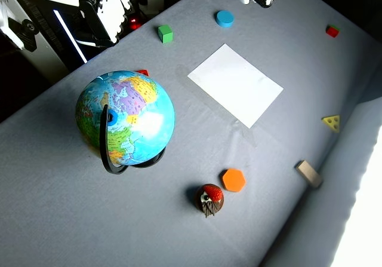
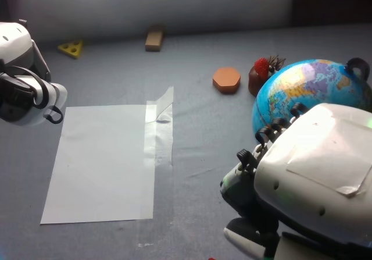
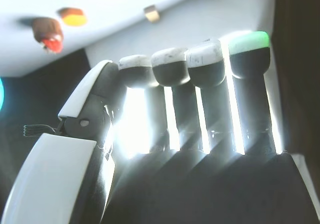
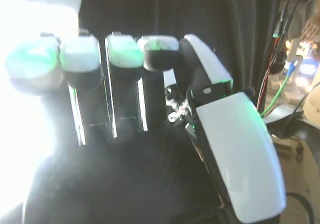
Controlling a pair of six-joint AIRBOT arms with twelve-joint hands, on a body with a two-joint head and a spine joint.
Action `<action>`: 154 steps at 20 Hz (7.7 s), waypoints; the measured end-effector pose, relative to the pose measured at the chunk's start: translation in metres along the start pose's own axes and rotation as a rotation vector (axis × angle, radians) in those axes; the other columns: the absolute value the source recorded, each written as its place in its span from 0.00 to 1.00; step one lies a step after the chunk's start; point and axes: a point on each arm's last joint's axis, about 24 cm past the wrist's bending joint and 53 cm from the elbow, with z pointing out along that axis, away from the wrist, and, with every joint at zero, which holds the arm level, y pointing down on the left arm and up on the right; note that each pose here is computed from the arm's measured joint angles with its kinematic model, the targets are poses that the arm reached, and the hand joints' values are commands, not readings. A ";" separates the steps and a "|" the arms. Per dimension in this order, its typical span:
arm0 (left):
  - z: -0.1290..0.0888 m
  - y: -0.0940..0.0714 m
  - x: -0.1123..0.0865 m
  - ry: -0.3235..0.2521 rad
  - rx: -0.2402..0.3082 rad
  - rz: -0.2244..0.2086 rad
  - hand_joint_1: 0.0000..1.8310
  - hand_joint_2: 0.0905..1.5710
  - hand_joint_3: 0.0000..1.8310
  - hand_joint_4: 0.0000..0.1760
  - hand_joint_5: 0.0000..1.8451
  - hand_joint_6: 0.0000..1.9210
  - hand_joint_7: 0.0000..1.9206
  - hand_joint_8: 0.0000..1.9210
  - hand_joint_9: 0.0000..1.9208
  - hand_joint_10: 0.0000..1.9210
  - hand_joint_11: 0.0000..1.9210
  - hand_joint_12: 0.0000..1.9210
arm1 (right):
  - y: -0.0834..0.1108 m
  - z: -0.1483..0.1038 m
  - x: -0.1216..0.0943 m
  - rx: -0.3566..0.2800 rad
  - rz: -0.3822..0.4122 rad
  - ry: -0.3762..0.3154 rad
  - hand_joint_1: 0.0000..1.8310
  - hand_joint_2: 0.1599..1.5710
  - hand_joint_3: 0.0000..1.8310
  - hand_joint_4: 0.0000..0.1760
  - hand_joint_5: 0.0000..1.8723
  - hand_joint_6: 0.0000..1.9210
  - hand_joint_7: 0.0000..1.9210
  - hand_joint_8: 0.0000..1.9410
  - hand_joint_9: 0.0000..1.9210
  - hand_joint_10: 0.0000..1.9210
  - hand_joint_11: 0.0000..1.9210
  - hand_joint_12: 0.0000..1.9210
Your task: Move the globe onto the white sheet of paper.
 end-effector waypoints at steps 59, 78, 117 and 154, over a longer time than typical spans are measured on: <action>0.035 0.083 0.180 0.093 0.164 0.011 0.00 0.81 0.00 0.00 0.02 0.00 0.01 0.00 0.00 0.00 0.00 0.00 | -0.241 -0.010 0.074 0.033 -0.188 0.519 0.00 0.72 0.00 0.00 0.10 0.00 0.09 0.00 0.06 0.00 0.00 0.08; 0.029 0.090 0.188 0.140 0.128 -0.016 0.00 0.80 0.00 0.00 0.02 0.00 0.01 0.00 0.00 0.00 0.00 0.00 | -0.235 0.009 0.064 -0.040 -0.306 0.477 0.00 0.72 0.00 0.00 0.09 0.00 0.10 0.00 0.06 0.00 0.00 0.08; 0.018 0.086 0.192 0.168 0.133 -0.025 0.00 0.80 0.00 0.00 0.02 0.00 0.01 0.00 0.01 0.00 0.00 0.00 | -0.138 0.132 0.103 -0.114 -0.279 0.429 0.00 0.72 0.00 0.00 0.10 0.00 0.11 0.00 0.06 0.00 0.00 0.09; 0.008 0.097 0.190 0.205 0.061 -0.051 0.00 0.80 0.00 0.00 0.03 0.00 0.02 0.00 0.01 0.00 0.00 0.00 | -0.080 0.181 0.091 -0.189 -0.235 0.364 0.00 0.72 0.00 0.00 0.10 0.00 0.11 0.00 0.07 0.00 0.00 0.09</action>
